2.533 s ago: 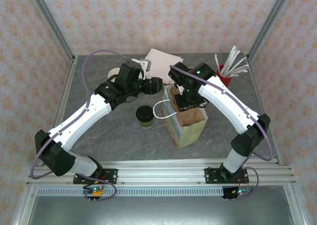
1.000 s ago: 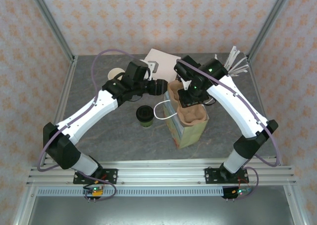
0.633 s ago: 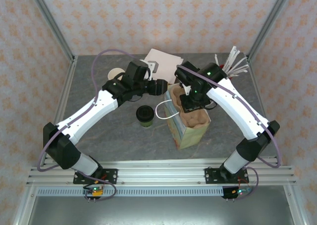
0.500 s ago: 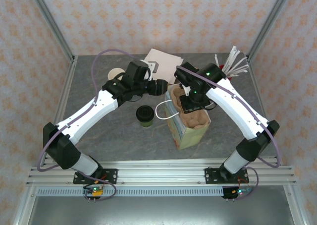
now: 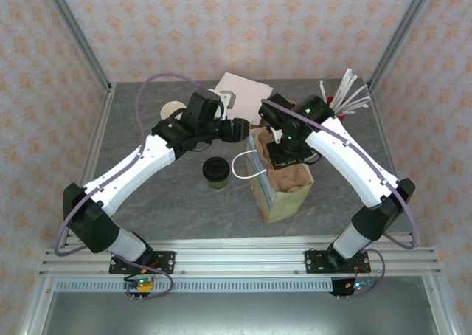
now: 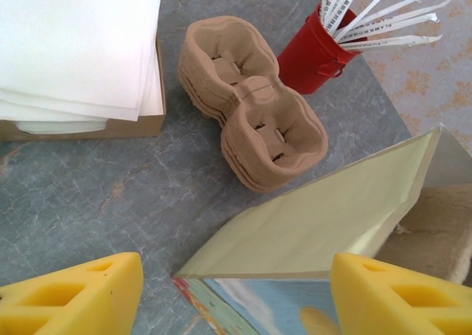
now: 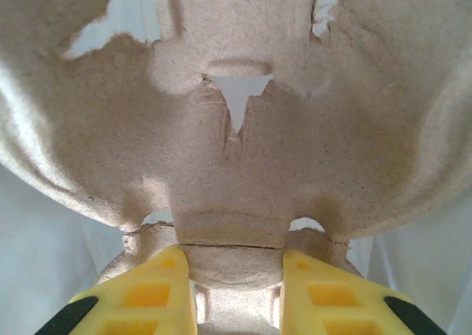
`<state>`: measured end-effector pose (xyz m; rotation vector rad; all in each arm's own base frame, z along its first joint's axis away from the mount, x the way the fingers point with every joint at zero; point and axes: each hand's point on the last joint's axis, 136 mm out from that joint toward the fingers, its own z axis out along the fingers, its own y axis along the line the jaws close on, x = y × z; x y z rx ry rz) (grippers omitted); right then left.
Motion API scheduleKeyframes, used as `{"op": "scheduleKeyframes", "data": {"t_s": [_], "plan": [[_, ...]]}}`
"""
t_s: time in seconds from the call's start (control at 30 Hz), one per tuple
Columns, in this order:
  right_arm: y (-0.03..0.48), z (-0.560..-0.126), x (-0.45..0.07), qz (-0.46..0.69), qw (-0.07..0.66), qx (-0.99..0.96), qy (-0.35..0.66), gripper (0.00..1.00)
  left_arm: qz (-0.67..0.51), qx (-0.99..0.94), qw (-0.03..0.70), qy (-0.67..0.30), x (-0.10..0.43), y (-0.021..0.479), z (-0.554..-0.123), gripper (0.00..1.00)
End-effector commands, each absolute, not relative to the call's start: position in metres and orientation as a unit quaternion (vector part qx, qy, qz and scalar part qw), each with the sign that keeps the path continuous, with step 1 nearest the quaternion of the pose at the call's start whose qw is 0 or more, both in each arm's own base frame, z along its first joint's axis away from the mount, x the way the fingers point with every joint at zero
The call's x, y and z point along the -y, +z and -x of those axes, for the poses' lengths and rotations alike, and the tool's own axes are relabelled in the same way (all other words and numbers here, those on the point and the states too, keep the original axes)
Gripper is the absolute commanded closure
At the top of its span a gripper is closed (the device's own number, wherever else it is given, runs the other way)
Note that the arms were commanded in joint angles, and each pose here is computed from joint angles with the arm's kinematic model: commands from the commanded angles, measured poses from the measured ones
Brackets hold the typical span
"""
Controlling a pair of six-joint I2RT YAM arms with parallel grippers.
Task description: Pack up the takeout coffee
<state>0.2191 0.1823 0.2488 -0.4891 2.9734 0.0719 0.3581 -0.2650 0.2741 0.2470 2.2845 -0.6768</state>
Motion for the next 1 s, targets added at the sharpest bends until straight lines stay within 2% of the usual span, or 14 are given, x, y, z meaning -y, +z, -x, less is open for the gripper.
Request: {"op": "scheduleKeyframes", "data": {"t_s": [0.0, 0.23, 0.73, 0.97], "plan": [[0.251, -0.216, -0.18, 0.156, 0.06, -0.986, 0.017, 0.72, -0.099, -0.883, 0.383, -0.254, 0.257, 0.291, -0.351, 0.29], [0.26, -0.212, -0.19, 0.159, 0.062, -0.984, 0.051, 0.72, -0.096, -0.874, 0.397, -0.261, 0.256, 0.304, -0.351, 0.26], [0.235, -0.215, -0.17, 0.159, 0.041, -0.986, -0.019, 0.72, -0.095, -0.872, 0.404, -0.262, 0.253, 0.308, -0.348, 0.26], [0.229, -0.222, -0.179, 0.161, 0.045, -0.986, -0.011, 0.72, -0.096, -0.872, 0.403, -0.26, 0.252, 0.307, -0.347, 0.26]]}}
